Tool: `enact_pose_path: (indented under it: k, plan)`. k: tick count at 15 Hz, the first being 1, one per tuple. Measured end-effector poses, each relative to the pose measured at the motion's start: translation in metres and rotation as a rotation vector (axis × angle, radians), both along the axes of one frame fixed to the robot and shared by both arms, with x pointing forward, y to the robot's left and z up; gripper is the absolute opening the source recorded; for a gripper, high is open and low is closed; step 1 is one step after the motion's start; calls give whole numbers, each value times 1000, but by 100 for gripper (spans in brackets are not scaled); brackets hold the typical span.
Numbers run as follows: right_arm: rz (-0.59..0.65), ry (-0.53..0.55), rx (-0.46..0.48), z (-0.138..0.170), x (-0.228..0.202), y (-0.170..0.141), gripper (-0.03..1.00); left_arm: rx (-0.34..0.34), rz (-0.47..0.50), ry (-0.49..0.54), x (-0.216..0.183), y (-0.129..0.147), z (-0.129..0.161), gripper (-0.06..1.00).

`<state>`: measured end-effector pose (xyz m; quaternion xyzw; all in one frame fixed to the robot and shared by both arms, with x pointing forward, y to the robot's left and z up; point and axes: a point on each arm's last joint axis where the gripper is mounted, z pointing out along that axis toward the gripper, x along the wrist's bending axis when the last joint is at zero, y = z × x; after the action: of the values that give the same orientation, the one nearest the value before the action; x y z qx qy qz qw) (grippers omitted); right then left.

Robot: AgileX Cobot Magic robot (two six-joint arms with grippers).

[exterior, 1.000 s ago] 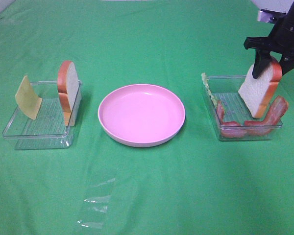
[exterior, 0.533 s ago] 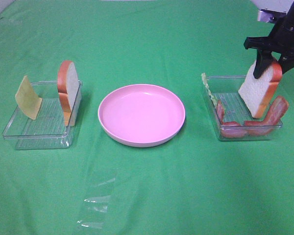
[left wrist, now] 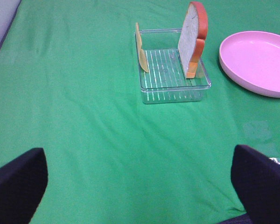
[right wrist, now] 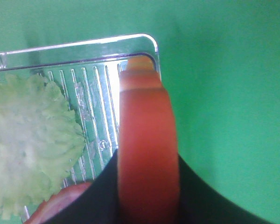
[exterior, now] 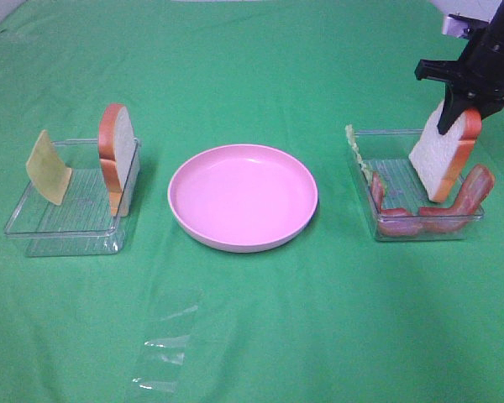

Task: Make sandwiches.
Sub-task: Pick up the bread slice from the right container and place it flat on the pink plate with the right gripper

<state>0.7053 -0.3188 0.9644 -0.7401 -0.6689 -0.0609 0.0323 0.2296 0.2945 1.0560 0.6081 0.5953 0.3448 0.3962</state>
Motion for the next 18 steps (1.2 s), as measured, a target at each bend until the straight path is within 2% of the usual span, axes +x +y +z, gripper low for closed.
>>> enact_pose_path:
  k: [3,6,8,12,15,16,18]
  plan:
    - [-17,-8,38,4,0,3,22,0,0,0,0,0,0,99]
    - [-28,-54,74,27,-4,7,22,0,0,0,0,0,0,99]
    - [-36,-145,79,70,-15,9,22,0,0,0,0,0,0,99]
    - [-24,-218,187,116,-49,21,22,0,0,0,0,0,0,99]
    - [55,-266,365,135,-89,43,22,0,0,0,0,0,0,99]
    - [80,-296,399,136,-100,60,22,0,0,0,0,0,0,99]
    - [163,-272,434,127,-105,96,22,0,0,0,0,0,0,99]
